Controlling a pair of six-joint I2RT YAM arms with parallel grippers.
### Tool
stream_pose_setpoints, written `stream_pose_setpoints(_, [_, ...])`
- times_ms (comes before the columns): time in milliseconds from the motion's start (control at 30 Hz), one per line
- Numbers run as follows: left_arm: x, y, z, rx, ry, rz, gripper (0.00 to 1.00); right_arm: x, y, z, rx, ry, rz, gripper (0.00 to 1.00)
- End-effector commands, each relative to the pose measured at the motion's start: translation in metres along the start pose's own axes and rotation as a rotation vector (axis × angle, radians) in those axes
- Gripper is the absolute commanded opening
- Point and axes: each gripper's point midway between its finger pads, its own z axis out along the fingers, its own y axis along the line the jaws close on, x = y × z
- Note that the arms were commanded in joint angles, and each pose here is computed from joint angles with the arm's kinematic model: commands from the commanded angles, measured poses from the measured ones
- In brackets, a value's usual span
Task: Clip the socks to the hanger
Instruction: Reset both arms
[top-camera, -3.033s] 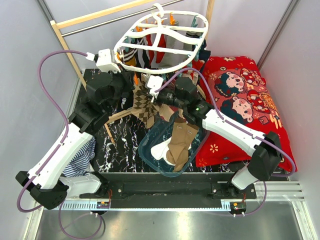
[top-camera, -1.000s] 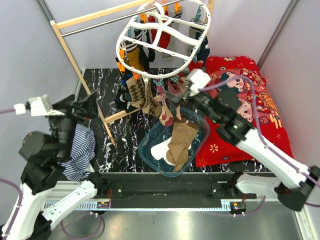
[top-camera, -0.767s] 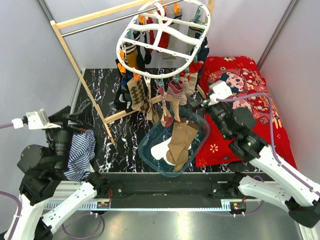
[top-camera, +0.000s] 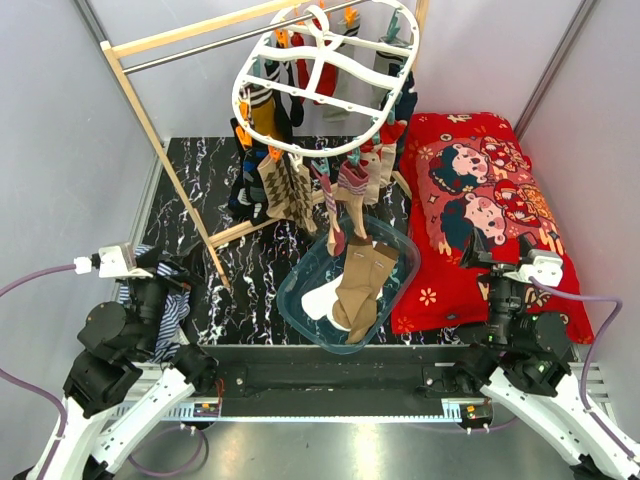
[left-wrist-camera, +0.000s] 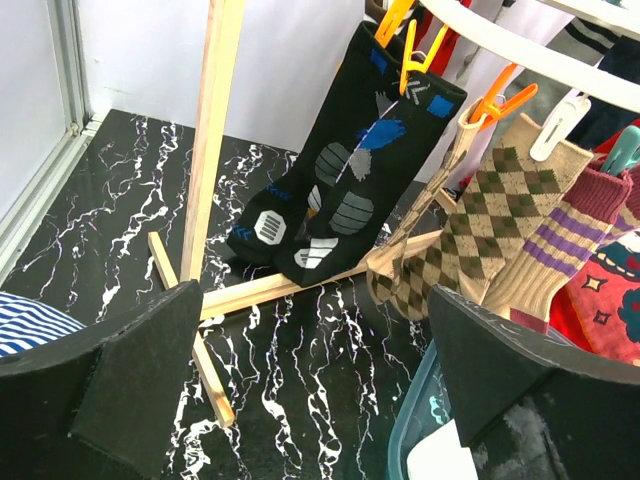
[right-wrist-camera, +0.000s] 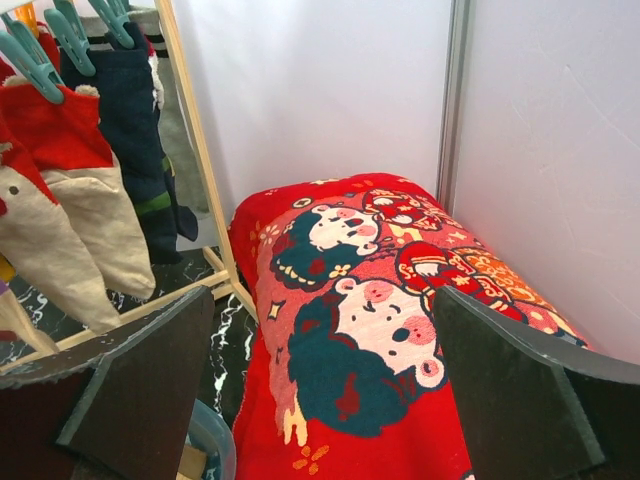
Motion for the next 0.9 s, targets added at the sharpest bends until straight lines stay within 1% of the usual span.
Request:
stream_pose_setpoints(0, [-0.0100, -0.0045, 0.0002, 0.015, -0.031, -0.030, 0.99, -0.0036, 0.0001, 0.0021, 0.009, -0.016, 0.006, 1.00])
stream_pose_setpoints(867, [-0.0060, -0.0055, 0.0088, -0.002, -0.031, -0.016, 0.99, -0.0055, 0.0007, 0.0002, -0.010, -0.033, 0.014, 1.00])
